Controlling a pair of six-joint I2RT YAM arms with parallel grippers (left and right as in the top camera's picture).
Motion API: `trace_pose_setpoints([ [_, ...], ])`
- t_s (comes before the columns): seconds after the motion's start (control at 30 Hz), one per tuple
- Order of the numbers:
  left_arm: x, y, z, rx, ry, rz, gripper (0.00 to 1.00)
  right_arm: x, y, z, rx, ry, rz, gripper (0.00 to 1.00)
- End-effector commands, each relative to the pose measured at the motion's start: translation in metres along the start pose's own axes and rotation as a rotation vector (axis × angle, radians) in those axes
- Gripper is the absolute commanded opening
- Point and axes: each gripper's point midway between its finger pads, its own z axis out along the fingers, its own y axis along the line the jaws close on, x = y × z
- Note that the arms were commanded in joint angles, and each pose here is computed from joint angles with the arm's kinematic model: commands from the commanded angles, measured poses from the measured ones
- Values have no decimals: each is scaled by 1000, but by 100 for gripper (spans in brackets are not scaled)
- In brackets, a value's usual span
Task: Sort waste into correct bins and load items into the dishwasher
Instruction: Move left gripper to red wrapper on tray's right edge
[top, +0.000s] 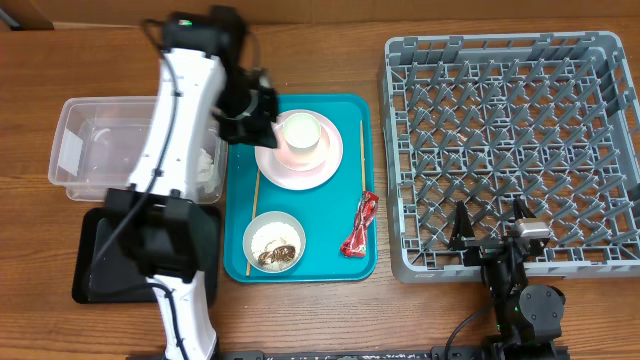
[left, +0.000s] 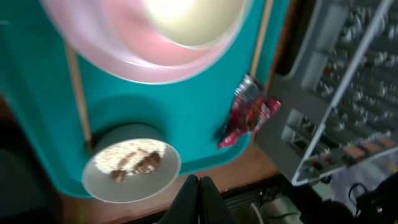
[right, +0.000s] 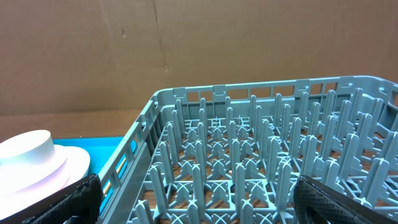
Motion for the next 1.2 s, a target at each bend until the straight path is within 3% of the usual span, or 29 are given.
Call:
trace_pose_setpoints([
  [0.0, 19, -36, 7, -2, 17, 131, 4, 2, 0, 0, 0, -4, -2, 100],
  [0.2, 47, -75, 32, -75, 51, 283, 22, 2, 0, 0, 0, -4, -2, 100],
  [0.37, 68, -99, 46, -95, 77, 378, 10, 2, 0, 0, 0, -4, -2, 100],
  [0.53, 86, -111, 54, -106, 106, 432, 10, 2, 0, 0, 0, -3, -2, 100],
  [0.63, 88, -114, 55, -107, 109, 441, 37, 2, 0, 0, 0, -3, -2, 100],
  [0.73, 86, -115, 55, -103, 101, 444, 56, 2, 0, 0, 0, -3, -2, 100],
  [0.83, 85, -116, 55, -100, 95, 445, 91, 2, 0, 0, 0, -3, -2, 100],
  [0.87, 84, -117, 56, -98, 91, 446, 96, 2, 0, 0, 0, -3, -2, 100],
  [1.17, 86, -125, 60, -94, 75, 413, 100, 2, 0, 0, 0, -4, -2, 100],
])
